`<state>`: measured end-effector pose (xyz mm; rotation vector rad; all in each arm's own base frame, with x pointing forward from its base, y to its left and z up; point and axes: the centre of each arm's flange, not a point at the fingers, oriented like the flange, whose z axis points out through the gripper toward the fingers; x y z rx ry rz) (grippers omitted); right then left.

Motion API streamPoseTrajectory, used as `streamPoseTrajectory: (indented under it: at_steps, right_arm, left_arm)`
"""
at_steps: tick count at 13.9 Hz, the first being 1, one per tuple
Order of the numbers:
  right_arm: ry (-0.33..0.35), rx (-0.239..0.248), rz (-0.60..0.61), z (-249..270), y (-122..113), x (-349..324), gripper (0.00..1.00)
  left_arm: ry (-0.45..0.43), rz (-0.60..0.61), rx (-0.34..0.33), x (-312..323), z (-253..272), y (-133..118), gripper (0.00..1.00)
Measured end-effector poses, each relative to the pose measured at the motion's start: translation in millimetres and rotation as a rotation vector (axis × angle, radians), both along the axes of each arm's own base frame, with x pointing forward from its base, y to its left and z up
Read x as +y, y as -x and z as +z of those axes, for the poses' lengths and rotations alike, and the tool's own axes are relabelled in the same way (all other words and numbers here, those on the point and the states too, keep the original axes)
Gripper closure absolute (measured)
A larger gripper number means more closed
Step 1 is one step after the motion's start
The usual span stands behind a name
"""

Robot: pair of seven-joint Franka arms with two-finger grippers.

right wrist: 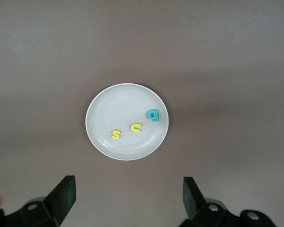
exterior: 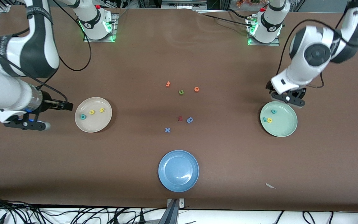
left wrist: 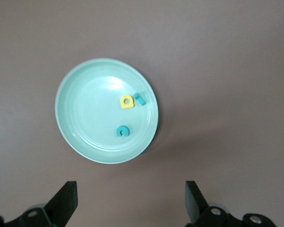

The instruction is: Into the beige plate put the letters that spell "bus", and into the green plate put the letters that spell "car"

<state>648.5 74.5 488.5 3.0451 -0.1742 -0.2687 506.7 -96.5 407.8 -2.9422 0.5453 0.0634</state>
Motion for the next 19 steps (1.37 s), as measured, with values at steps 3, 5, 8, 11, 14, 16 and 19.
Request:
streamPoseTrajectory:
  at_steps: [3,5,8,11,14,16,19]
  right_arm:
    - [-0.009,-0.013,0.007,13,0,3,0.00]
    - [-0.014,-0.011,0.030,13,1,4,0.00]
    - [-0.016,-0.010,0.040,13,1,4,0.00]
    - [-0.016,-0.010,0.042,13,1,4,0.00]
    - [-0.017,-0.008,0.041,12,0,2,0.00]
    - [-0.034,0.003,0.048,7,-2,-5,0.00]
    - [-0.013,-0.011,0.102,11,-3,-10,0.00]
  left_arm:
    - [0.009,0.060,-0.010,2,112,10,0.00]
    - [0.026,0.119,-0.024,24,168,8,0.00]
    - [0.141,0.263,-0.009,97,200,5,0.00]
    - [0.153,0.256,-0.003,95,213,5,0.00]
    - [0.149,0.243,0.049,82,213,-8,0.00]
    - [0.147,0.253,0.064,87,213,-27,0.00]
    - [0.140,0.244,0.079,80,213,-38,0.00]
